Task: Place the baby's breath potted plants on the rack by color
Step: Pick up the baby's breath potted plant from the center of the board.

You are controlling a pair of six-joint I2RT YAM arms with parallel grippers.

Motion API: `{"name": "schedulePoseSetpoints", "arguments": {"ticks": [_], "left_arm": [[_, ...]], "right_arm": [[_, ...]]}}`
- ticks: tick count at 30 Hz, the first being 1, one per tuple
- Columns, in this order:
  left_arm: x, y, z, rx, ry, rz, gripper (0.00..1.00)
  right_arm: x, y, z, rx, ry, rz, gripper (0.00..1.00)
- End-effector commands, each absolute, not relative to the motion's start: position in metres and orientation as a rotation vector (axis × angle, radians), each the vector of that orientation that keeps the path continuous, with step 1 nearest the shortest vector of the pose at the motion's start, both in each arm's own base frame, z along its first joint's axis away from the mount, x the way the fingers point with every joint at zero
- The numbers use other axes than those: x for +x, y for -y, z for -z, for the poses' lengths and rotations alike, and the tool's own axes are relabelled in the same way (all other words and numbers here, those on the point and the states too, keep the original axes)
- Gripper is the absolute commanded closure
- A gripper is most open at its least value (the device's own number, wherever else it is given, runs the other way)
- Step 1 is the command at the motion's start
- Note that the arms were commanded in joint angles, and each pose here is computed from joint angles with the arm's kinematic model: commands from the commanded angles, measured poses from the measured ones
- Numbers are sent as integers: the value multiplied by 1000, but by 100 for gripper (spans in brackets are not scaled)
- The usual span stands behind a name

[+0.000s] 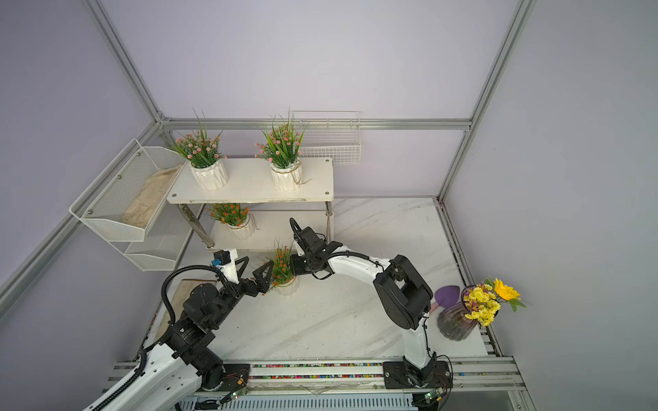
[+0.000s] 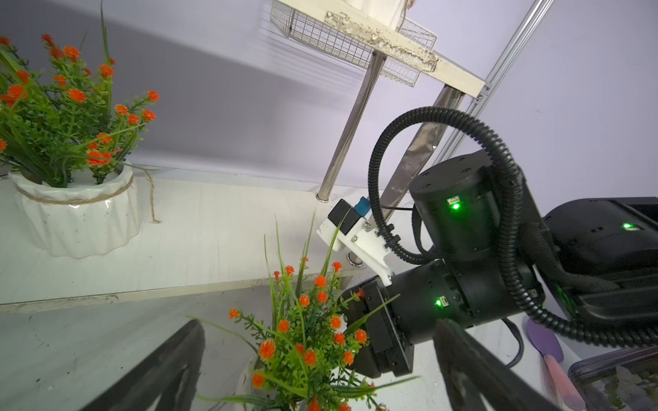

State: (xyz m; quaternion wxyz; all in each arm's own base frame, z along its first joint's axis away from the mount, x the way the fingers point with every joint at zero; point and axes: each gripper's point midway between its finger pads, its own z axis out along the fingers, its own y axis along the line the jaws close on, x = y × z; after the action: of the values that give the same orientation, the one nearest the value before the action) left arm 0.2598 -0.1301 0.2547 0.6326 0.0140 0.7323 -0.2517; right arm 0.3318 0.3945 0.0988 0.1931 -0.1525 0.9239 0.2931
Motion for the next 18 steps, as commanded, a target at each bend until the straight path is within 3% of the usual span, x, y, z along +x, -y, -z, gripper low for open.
{"name": "schedulePoseSetpoints", "arguments": {"ticks": [1,4,10,18], "left_arm": [[258,127,-251,3,-1664,588,0],[257,126,-251,2,-1664,581,0],[255,126,-250,15,-1670,577,0],[251,151,-259,164,-1659,618,0]], "right_arm": [[332,-396,-91,-445,-2609,-746,68],[333,-395,-83,-445,-2630,-678,70],[333,-389,-81,-442,-2649,-595,90],[328,-370,-140,-467,-2583,-572,92]]}}
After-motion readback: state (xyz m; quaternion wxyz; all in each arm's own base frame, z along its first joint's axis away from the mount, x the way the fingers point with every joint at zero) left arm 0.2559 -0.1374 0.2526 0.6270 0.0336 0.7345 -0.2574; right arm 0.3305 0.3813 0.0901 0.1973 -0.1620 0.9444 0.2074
